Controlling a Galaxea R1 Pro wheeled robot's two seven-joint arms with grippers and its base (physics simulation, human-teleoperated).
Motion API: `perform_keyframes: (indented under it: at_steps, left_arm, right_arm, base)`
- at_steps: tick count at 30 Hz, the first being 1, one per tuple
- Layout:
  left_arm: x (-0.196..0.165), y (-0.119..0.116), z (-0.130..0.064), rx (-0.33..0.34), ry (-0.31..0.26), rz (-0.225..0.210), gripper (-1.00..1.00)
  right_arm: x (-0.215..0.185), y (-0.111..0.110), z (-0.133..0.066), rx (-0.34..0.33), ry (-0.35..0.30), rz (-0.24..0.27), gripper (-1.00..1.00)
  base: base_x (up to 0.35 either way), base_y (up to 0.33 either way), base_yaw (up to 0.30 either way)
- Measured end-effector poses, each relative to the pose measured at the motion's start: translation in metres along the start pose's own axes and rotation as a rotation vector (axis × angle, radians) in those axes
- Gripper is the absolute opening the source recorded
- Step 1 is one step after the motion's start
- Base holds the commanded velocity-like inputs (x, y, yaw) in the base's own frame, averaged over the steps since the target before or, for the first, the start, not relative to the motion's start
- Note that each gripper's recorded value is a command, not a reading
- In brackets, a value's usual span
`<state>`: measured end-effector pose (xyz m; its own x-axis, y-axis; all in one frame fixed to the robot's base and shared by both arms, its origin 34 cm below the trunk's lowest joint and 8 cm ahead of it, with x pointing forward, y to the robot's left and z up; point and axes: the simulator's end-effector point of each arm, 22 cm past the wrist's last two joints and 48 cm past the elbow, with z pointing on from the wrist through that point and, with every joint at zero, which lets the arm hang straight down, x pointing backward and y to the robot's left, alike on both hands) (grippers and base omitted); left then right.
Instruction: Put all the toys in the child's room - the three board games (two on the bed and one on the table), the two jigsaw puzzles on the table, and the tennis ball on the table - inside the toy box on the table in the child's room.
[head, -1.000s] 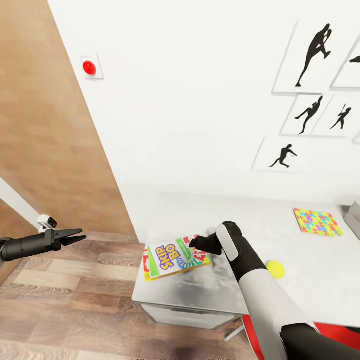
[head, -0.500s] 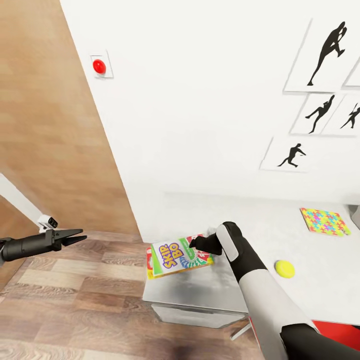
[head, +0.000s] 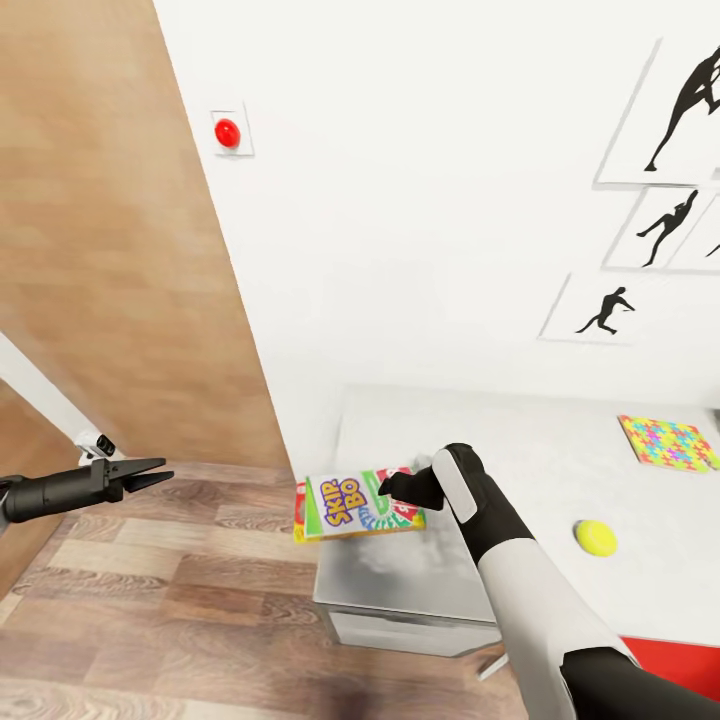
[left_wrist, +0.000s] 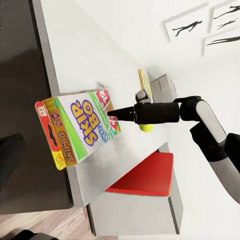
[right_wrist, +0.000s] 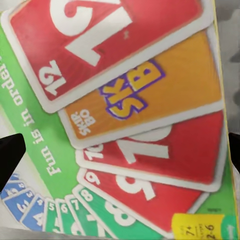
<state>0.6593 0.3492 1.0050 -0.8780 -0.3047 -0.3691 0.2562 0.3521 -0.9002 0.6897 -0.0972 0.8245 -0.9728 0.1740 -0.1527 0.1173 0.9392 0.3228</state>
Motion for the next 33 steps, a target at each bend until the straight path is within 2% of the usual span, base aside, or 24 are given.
perform_keyframes:
  at_steps: [14,24,29,33]
  left_arm:
    - [0.000,0.000,0.001,0.001,0.001,0.001,1.00]
    - [-0.002,-0.007,-0.001,0.004,-0.003,0.012,1.00]
    - [-0.004,-0.010,-0.002,0.006,-0.006,0.019,1.00]
    - [-0.005,-0.013,-0.003,0.008,-0.008,0.024,1.00]
  right_arm:
    - [-0.001,0.000,0.000,-0.001,-0.003,0.001,1.00]
    - [-0.005,0.004,-0.009,-0.006,-0.023,-0.004,1.00]
    - [-0.016,0.009,-0.020,-0.014,-0.059,-0.011,1.00]
    - [-0.037,0.018,-0.041,-0.032,-0.123,-0.026,1.00]
  base:
    - [0.000,0.071,-0.001]
    - [0.000,0.003,-0.060]
    - [0.000,0.000,-0.076]
    - [0.000,0.000,-0.076]
